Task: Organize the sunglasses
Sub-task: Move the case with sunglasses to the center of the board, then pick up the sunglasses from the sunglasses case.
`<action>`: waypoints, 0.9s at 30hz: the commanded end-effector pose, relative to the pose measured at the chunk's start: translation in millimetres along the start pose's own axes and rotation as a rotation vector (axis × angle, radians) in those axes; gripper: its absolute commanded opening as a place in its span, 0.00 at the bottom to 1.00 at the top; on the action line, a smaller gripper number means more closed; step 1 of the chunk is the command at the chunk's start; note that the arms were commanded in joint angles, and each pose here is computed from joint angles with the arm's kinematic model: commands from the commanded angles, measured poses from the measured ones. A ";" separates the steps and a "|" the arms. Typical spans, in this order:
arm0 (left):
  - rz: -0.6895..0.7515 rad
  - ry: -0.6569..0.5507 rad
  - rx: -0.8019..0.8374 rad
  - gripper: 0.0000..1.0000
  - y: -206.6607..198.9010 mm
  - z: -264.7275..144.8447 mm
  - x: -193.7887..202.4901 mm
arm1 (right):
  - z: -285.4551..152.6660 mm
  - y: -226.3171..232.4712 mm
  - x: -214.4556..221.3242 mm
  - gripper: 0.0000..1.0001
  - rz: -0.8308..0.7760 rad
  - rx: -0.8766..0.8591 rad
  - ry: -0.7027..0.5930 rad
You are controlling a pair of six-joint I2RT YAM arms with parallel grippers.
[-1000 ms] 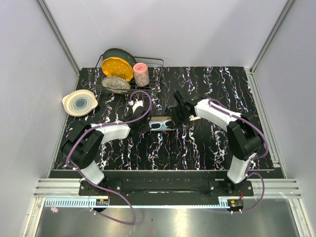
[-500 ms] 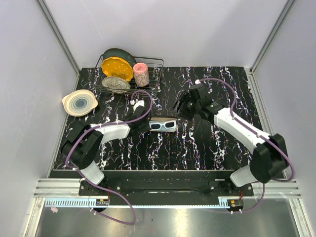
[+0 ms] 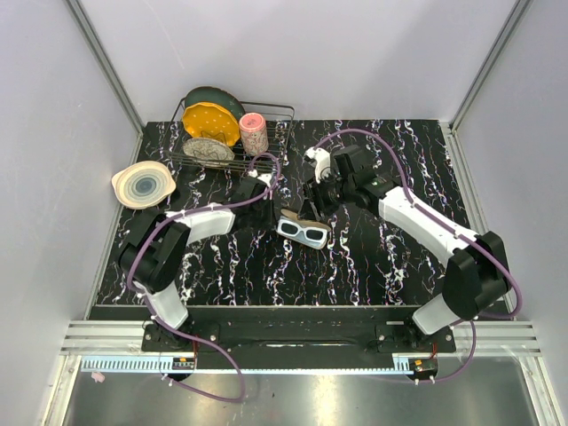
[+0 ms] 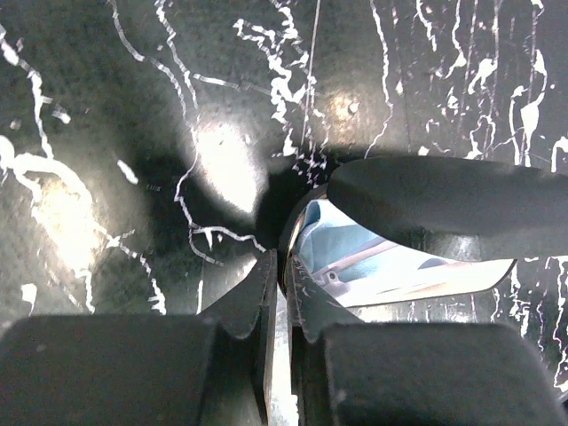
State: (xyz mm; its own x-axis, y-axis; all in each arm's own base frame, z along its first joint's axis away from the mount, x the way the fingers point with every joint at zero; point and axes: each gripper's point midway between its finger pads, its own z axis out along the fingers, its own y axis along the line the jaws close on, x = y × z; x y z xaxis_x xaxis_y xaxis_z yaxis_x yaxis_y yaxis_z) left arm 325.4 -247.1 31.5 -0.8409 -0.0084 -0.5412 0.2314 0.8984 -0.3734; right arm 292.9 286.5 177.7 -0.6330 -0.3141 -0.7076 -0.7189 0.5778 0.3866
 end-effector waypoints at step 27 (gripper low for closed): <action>0.071 0.156 0.270 0.00 -34.1 8.2 -22.5 | 49.3 -42.1 46.4 0.42 -0.320 0.360 0.259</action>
State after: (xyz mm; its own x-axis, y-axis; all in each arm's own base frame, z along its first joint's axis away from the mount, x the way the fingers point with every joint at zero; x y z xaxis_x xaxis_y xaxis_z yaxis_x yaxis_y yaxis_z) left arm 327.6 -270.1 31.2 -0.8992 0.1416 -0.4141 0.3556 0.7880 -0.5026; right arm 289.9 288.2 88.4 -0.5108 -0.6466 -0.5666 -0.7978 0.6020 0.0323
